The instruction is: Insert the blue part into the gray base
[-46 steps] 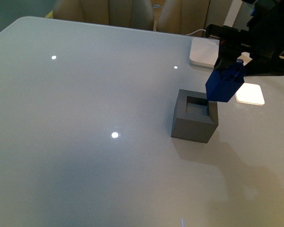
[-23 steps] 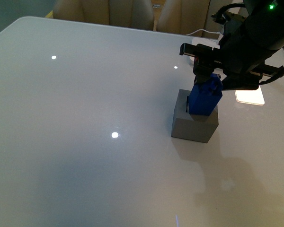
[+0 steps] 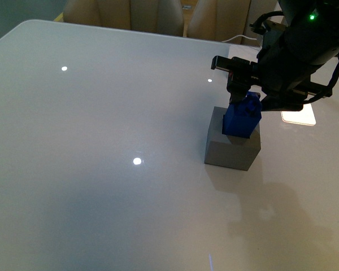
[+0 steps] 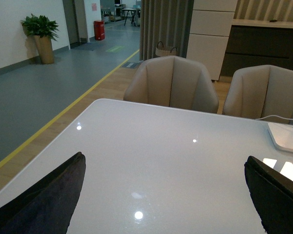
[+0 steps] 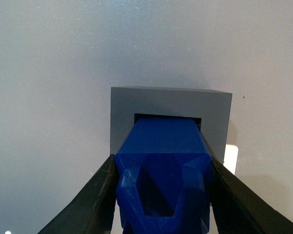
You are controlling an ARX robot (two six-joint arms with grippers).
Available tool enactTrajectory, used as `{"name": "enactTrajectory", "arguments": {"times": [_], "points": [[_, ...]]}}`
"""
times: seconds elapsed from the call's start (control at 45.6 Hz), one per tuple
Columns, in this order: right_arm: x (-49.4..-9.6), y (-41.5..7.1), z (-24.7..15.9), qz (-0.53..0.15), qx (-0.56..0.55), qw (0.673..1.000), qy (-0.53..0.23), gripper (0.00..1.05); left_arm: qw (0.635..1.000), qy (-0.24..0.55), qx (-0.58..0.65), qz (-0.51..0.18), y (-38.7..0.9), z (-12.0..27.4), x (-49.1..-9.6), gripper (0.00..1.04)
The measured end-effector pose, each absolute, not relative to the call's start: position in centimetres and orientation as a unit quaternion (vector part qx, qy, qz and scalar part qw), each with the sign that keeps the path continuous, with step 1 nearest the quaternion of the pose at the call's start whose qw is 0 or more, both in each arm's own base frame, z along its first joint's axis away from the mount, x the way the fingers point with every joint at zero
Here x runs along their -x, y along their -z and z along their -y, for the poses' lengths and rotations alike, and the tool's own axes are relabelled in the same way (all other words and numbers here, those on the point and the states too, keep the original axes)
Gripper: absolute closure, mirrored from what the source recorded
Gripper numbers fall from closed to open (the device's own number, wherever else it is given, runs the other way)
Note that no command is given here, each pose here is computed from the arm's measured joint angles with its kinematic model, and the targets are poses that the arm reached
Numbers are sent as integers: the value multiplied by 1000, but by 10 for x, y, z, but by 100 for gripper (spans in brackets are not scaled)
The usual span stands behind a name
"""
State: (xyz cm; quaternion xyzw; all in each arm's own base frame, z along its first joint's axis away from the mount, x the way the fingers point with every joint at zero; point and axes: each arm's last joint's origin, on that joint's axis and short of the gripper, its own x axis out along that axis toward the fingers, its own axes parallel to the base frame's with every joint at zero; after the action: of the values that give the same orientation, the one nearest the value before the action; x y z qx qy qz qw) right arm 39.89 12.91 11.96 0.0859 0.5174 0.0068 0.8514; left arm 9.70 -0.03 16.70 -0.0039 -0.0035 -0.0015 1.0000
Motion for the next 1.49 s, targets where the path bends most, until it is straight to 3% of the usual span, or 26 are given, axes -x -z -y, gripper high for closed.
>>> {"name": "enactTrajectory", "arguments": {"times": [0.373, 0.461, 0.68, 0.812, 0.922, 1.054, 1.185, 1.361, 1.493], "points": [[-396, -125, -130, -499, -94, 862, -12, 7, 1000, 2, 4, 4, -167, 0, -97, 7], [-391, -135, -127, -476, -95, 874, -9, 9, 1000, 2, 4, 4, -167, 0, -97, 7], [-361, -190, -108, -336, -96, 937, 1, 9, 1000, 2, 4, 4, -167, 0, -97, 7], [-337, -216, -99, -281, -103, 954, -1, 9, 1000, 2, 4, 4, -167, 0, -97, 7], [-325, -212, -87, -120, -58, 991, 0, 25, 1000, 2, 4, 4, -167, 0, -97, 7], [-288, -192, -62, -27, -23, 999, -5, 49, 1000, 1, 4, 4, -167, 0, -97, 7], [-256, -195, -43, 6, -14, 1000, -2, 74, 1000, 2, 4, 4, -167, 0, -97, 7], [-228, -182, -30, -7, -4, 1000, -2, 103, 1000, 2, 4, 4, -167, 0, -97, 7], [-207, -179, -21, -3, -2, 1000, -4, 103, 1000, 2, 4, 4, -167, 0, -97, 7]]}}
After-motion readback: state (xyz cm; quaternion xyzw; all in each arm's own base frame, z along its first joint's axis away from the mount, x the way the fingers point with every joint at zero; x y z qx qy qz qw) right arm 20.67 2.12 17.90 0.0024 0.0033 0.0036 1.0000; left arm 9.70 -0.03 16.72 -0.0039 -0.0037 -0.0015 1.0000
